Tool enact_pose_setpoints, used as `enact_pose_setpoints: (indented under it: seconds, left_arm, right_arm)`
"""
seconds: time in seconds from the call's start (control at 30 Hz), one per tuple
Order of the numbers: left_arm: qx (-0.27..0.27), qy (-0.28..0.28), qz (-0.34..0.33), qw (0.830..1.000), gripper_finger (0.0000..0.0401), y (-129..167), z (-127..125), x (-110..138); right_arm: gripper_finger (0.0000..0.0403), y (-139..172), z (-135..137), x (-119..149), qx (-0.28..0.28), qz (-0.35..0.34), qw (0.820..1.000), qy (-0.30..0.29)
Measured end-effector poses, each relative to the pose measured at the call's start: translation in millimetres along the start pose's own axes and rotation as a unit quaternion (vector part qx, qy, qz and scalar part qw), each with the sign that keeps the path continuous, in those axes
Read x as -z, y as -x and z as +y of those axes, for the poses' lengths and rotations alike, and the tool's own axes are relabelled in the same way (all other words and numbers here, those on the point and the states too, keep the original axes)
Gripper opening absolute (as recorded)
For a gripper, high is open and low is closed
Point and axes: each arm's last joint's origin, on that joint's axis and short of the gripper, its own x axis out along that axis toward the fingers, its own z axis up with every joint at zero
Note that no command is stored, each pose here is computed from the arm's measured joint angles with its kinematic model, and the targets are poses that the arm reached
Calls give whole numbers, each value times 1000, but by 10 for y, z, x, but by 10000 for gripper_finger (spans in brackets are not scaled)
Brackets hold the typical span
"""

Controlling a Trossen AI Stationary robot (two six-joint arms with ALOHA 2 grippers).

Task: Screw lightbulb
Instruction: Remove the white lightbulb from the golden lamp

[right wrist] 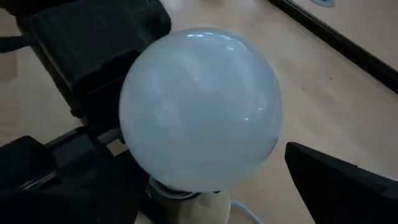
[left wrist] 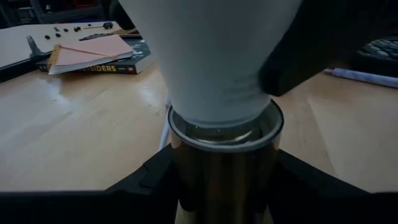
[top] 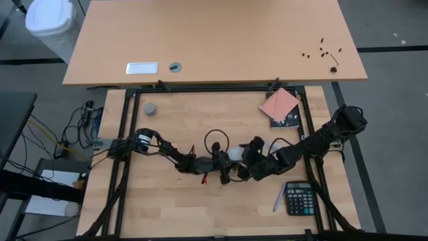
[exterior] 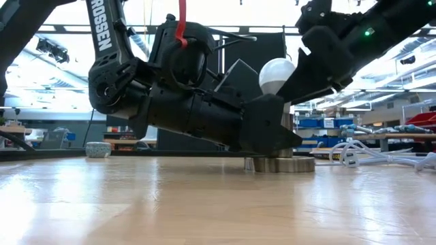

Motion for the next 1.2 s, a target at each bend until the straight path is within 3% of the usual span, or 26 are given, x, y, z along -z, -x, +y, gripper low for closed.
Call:
enact_pose_setpoints:
  seconds: [0.23,0.47,0.63,1.07,1.2]
  left_arm:
    - [-4,-1,1,1000,189,-4,8,2]
    - [-1,-3,2,1000,189,0,1,4]
    - [2,-3,2,1000,189,1,-2,5]
    - [1,-2,1,1000,189,1,0,1]
    - [2,-1,-2,1000,189,1,-2,-2]
  right_arm:
    - [373,15,-49,77,18,37,999,9]
    - [373,87,-166,293,66,110,991,-24]
    - [373,107,-96,265,29,112,992,-44]
    - [373,144,93,81,-49,33,995,-76]
    - [372,96,54,200,-46,3,996,-74]
